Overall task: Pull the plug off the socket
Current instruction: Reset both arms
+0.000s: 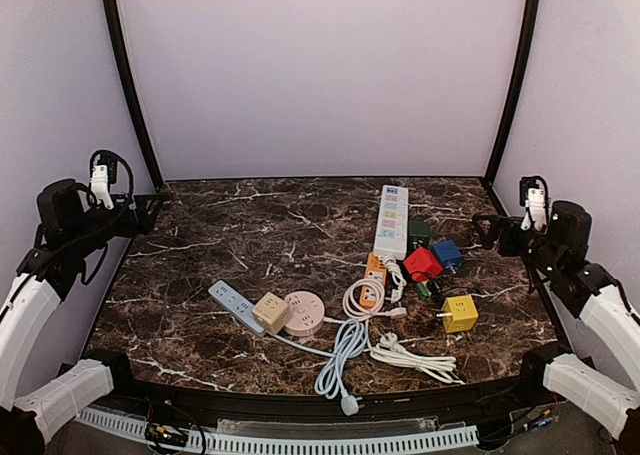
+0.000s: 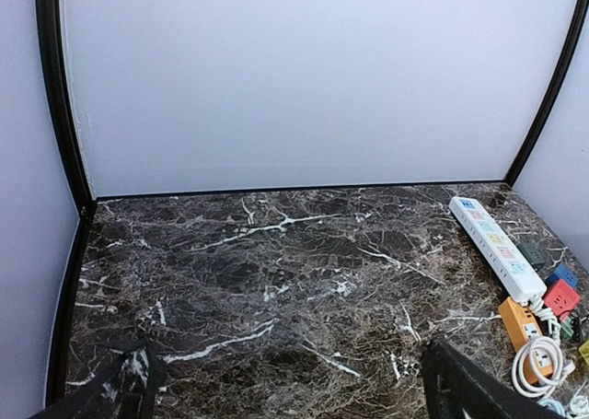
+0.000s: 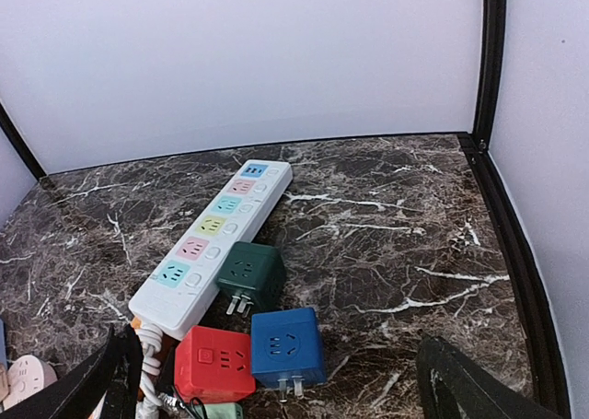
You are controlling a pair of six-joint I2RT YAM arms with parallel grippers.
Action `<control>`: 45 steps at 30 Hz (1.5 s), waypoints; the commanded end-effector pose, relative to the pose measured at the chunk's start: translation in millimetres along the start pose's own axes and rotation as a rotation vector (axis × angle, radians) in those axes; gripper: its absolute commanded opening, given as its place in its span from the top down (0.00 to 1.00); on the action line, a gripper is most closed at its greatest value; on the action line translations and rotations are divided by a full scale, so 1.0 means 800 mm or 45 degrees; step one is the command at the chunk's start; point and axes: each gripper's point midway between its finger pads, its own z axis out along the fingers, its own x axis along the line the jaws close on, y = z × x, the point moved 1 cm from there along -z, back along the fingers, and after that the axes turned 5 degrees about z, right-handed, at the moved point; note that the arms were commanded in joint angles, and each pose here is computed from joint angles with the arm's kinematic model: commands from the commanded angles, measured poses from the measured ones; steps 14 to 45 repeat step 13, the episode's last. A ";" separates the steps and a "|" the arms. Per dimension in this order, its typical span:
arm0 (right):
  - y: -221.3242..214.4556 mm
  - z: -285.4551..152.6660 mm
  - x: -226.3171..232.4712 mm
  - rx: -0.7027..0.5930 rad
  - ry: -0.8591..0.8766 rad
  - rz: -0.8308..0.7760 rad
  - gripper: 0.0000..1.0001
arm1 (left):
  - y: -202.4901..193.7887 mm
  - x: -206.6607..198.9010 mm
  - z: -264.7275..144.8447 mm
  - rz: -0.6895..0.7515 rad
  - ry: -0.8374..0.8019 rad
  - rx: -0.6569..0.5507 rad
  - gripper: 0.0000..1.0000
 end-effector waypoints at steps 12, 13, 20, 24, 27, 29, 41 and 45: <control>0.010 -0.002 -0.008 -0.088 -0.042 -0.035 0.01 | -0.002 0.014 -0.006 0.022 0.098 -0.004 0.01; 0.010 -0.002 -0.008 -0.088 -0.041 -0.035 0.01 | -0.002 0.017 -0.007 0.016 0.113 -0.004 0.01; 0.010 -0.002 -0.008 -0.088 -0.041 -0.035 0.01 | -0.002 0.017 -0.007 0.016 0.113 -0.004 0.01; 0.010 -0.002 -0.008 -0.088 -0.041 -0.035 0.01 | -0.002 0.017 -0.007 0.016 0.113 -0.004 0.01; 0.010 -0.002 -0.008 -0.088 -0.041 -0.035 0.01 | -0.002 0.017 -0.007 0.016 0.113 -0.004 0.01; 0.010 -0.002 -0.008 -0.088 -0.041 -0.035 0.01 | -0.002 0.017 -0.007 0.016 0.113 -0.004 0.01; 0.010 -0.002 -0.008 -0.088 -0.041 -0.035 0.01 | -0.002 0.017 -0.007 0.016 0.113 -0.004 0.01; 0.010 -0.002 -0.008 -0.088 -0.041 -0.035 0.01 | -0.002 0.017 -0.007 0.016 0.113 -0.004 0.01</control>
